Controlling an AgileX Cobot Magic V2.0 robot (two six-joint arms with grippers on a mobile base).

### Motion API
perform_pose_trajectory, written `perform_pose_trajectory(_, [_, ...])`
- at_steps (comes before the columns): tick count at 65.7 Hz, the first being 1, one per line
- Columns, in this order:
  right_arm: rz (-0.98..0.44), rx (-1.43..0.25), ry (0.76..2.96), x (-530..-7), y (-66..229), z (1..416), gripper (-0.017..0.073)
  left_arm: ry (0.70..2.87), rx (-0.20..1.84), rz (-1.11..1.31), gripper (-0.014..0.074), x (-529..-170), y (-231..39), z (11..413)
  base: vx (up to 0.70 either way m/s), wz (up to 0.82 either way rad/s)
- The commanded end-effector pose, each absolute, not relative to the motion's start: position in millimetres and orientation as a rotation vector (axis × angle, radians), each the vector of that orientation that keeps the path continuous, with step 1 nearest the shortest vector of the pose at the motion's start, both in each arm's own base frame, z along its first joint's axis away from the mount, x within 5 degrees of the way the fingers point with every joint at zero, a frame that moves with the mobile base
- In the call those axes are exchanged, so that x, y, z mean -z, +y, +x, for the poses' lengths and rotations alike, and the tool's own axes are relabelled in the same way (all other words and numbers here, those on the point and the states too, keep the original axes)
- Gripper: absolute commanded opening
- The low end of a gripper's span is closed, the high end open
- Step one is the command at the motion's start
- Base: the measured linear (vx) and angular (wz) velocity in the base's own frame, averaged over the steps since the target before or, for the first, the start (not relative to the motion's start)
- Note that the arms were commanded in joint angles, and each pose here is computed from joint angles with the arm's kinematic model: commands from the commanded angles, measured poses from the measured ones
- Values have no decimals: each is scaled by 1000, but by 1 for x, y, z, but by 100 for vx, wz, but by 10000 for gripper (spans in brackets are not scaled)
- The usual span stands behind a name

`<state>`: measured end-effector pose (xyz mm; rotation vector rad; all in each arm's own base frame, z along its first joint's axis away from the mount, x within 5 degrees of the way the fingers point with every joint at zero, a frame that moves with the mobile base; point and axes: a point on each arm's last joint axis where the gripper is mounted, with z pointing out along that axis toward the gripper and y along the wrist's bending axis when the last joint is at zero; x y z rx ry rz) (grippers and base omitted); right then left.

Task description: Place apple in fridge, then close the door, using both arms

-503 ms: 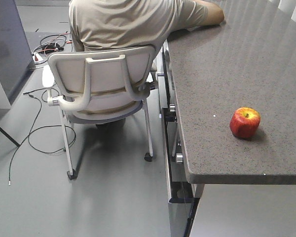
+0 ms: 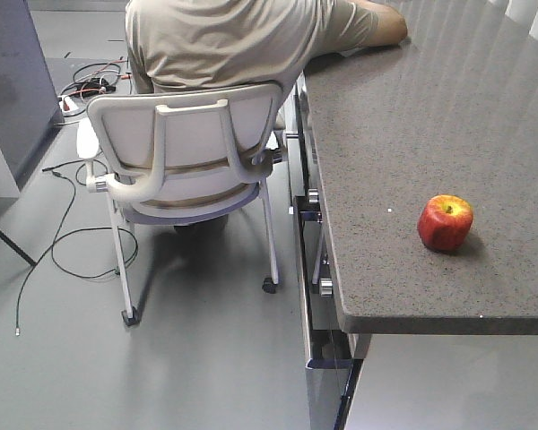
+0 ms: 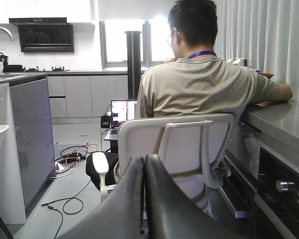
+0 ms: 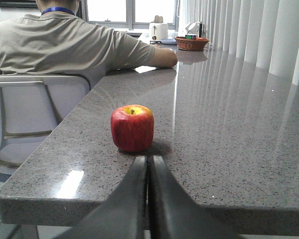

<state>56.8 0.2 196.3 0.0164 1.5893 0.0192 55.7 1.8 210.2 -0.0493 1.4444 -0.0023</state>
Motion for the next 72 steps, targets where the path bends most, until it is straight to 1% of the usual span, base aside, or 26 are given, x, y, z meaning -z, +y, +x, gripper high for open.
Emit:
perform_pose_trajectory(1, [10, -2, 1485, -204, 0, 55, -3, 1393, 18, -49, -6, -208, 1, 56, 0, 0])
perform_pose_trajectory(10, [14, -7, 1478, -204, 0, 55, -3, 1393, 18, -49, -6, -208, 1, 56, 0, 0])
perform_pose_trajectory(12, [34, -29, 1466, -205, 0, 55, -3, 1393, 18, -49, -6, -208, 1, 56, 0, 0])
perform_pose_trajectory(19, [84, -76, 1342, -219, -1, 52, -3, 1393, 18, -49, -6, -208, 1, 56, 0, 0])
perform_pose_trajectory(25, [81, -75, 1288, -239, -1, 48, -3, 1393, 18, -49, -6, -208, 1, 56, 0, 0])
perform_pose_trajectory(40, [18, -33, 1472, -300, 1, 56, -3, 1393, 18, -49, -6, -208, 1, 56, 0, 0])
perform_pose_trajectory(47, [-25, -4, 1582, -326, 2, 68, -1, 1393, 18, -49, -6, -208, 1, 56, 0, 0])
perform_pose_trajectory(52, [-31, -10, 1670, -339, 2, 80, 13, 1393, 18, -49, -6, -208, 1, 56, 0, 0])
perform_pose_trajectory(56, [-34, -18, 1744, -347, 3, 92, 43, 1393, 18, -49, -6, -208, 1, 56, 0, 0])
perform_pose_trajectory(60, [-37, -21, 1805, -351, 3, 103, 95, 1393, 18, -49, -6, -208, 1, 56, 0, 0])
perform_pose_trajectory(65, [-42, -22, 1883, -352, 3, 121, 194, 1393, 18, -49, -6, -208, 1, 56, 0, 0])
perform_pose_trajectory(72, [-45, -24, 1955, -351, 3, 144, 372, 1393, 18, -49, -6, -208, 1, 56, 0, 0])
